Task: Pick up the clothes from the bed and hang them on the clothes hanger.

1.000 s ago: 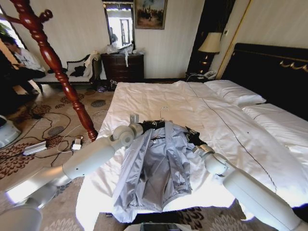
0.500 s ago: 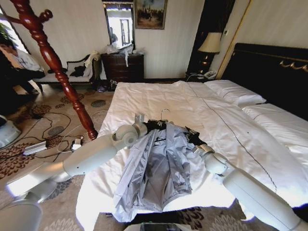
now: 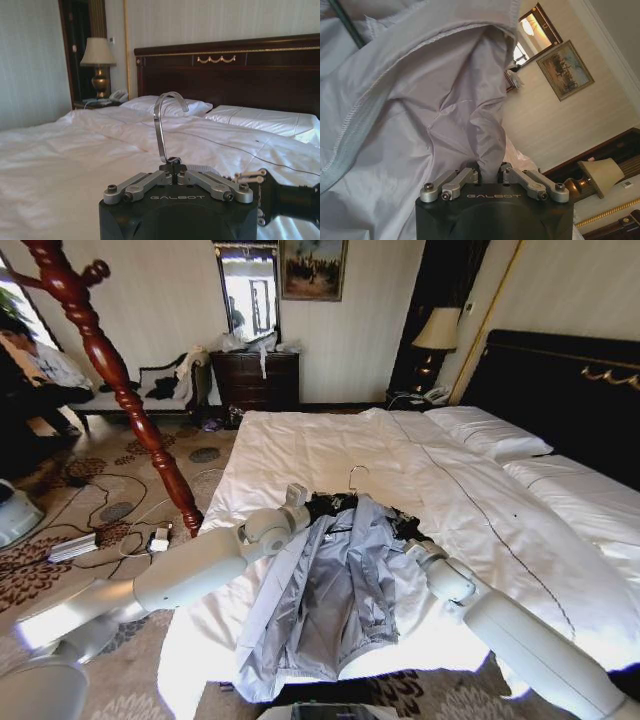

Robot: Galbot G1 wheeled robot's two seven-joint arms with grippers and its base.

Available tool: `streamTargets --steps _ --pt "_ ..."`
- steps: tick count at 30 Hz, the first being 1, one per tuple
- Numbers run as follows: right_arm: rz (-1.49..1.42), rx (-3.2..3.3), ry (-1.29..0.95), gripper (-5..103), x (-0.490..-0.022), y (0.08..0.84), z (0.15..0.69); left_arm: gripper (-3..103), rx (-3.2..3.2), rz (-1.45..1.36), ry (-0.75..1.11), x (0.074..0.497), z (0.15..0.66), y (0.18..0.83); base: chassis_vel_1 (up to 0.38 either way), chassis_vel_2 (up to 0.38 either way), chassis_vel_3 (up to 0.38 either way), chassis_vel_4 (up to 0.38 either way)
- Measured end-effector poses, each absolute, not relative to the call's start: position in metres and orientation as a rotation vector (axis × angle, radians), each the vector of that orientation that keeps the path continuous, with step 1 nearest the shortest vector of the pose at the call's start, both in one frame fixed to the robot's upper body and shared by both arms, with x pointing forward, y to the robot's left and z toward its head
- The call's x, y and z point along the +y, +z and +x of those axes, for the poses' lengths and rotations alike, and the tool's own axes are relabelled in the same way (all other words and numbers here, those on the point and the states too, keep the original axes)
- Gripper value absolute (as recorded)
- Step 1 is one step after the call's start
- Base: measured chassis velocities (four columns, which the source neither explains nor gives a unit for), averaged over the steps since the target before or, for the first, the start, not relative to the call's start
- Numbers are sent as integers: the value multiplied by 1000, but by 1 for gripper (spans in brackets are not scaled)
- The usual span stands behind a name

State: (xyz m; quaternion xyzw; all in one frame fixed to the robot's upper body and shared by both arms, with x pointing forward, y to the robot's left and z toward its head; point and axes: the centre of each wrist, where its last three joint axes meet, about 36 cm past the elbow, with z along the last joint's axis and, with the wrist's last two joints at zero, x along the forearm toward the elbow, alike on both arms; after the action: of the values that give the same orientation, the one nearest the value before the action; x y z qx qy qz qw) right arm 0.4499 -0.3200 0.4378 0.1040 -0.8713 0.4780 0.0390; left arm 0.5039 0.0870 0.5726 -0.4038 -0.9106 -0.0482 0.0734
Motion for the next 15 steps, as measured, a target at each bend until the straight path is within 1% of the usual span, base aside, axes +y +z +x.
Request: streamTargets --steps 8,13,14,15 --pt "304 -2668 1464 15 -322 438 452 0 -2730 -1272 -183 79 494 575 0 0 0 0" --pt "298 -2667 1462 15 -324 439 452 0 -2712 -1291 -240 88 486 566 0 0 0 0" --pt "299 -2667 1460 15 -324 439 451 -3 -2712 -1292 -250 89 484 565 0 0 0 0" --pt "300 -2669 1456 15 -323 438 451 1 -2712 -1292 -255 91 482 564 0 0 0 0"
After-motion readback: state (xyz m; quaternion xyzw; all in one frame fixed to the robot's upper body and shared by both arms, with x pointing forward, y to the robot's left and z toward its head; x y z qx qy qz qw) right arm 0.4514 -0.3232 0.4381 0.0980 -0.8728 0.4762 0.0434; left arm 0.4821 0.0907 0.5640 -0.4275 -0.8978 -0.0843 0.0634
